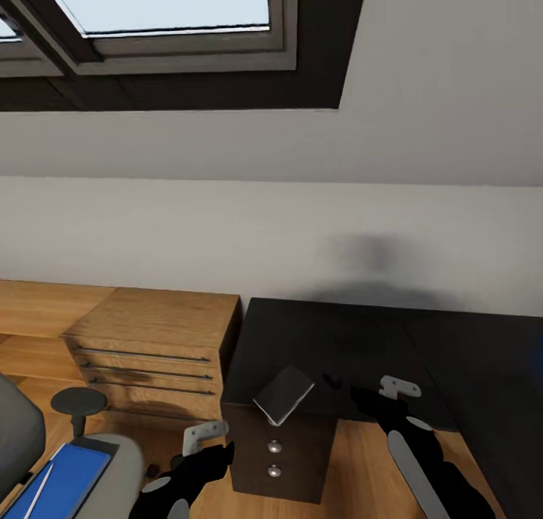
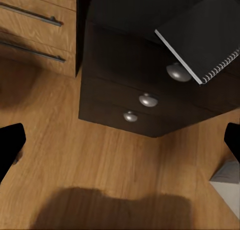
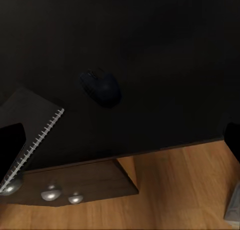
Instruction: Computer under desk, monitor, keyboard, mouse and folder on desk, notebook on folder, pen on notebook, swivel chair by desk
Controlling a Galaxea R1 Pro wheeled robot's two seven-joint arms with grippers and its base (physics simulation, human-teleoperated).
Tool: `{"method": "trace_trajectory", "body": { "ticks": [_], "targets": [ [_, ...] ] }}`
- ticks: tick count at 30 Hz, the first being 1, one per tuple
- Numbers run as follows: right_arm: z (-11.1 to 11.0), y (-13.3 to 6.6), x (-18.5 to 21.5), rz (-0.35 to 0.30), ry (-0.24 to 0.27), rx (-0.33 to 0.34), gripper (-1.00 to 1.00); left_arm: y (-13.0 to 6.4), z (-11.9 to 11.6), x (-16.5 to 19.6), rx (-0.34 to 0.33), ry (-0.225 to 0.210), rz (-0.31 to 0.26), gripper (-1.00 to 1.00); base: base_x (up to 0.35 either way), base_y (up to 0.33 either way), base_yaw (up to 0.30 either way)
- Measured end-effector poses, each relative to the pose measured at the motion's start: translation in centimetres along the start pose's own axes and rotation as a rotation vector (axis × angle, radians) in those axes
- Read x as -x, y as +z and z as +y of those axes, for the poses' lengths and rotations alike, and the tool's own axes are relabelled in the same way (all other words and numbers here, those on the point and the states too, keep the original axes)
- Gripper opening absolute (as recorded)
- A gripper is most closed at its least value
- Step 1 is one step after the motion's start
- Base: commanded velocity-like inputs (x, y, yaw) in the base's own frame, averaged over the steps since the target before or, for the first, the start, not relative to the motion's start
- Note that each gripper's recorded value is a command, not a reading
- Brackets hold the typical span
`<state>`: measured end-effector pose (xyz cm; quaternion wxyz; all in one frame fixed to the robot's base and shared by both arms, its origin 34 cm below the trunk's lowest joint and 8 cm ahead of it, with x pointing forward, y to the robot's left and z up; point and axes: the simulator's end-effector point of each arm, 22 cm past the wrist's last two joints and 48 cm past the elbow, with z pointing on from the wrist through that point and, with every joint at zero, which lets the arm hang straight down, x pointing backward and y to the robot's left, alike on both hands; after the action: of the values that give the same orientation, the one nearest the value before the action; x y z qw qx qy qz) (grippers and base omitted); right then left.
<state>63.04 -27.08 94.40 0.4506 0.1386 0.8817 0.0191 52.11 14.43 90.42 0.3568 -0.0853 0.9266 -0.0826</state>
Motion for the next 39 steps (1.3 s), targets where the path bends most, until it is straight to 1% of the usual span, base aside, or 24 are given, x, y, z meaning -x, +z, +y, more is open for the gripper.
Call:
{"method": "trace_trajectory", "body": {
  "ticks": [5,8,11,12,15,18,22,26,29,32,39],
  "targets": [
    [-0.1,-0.1,-0.7,0.016,-0.011,0.001,1.00,-0.4,0.0,0.0,0.000,0.001,0.000,1.00,0.332,0.000,0.000],
    [-0.2,0.3,-1.9,0.043,-0.020,0.008,1.00,-0.4,0.0,0.0,-0.001,0.001,0.001,1.00,0.332,0.000,0.000],
    [0.1,0.7,-3.0,0.062,-0.040,0.038,1.00,-0.4,0.0,0.0,-0.001,0.001,0.001,1.00,0.332,0.000,0.000],
    [0.4,0.8,-3.2,0.063,-0.060,0.058,1.00,-0.4,0.0,0.0,-0.001,0.001,0.001,1.00,0.329,0.000,0.000],
    [0.8,0.9,-3.4,0.060,-0.099,0.083,1.00,-0.4,0.0,0.1,0.000,0.000,0.000,1.00,0.285,0.000,0.000],
    [0.9,1.0,-3.6,0.061,-0.136,0.096,1.00,-0.3,0.3,0.2,0.002,-0.003,-0.001,1.00,0.160,0.000,0.000],
    [0.8,1.2,-4.3,0.072,-0.165,0.100,1.00,-0.5,0.4,0.6,0.002,-0.007,-0.009,1.00,0.074,0.000,0.000],
    [0.6,1.4,-4.9,0.083,-0.178,0.100,1.00,-0.8,0.4,1.4,-0.001,-0.011,-0.028,1.00,0.029,0.000,0.000],
    [0.5,1.4,-5.2,0.088,-0.185,0.100,1.00,-1.5,0.4,2.9,-0.008,-0.012,-0.064,1.00,0.009,0.000,0.000],
    [0.5,1.5,-5.2,0.090,-0.186,0.100,1.00,-1.7,0.6,3.4,-0.008,-0.009,-0.076,1.00,0.003,0.000,0.000],
    [0.6,1.5,-5.3,0.092,-0.188,0.101,1.00,-1.8,0.6,3.7,-0.011,-0.007,-0.083,1.00,0.001,0.000,0.000]
  ]
}}
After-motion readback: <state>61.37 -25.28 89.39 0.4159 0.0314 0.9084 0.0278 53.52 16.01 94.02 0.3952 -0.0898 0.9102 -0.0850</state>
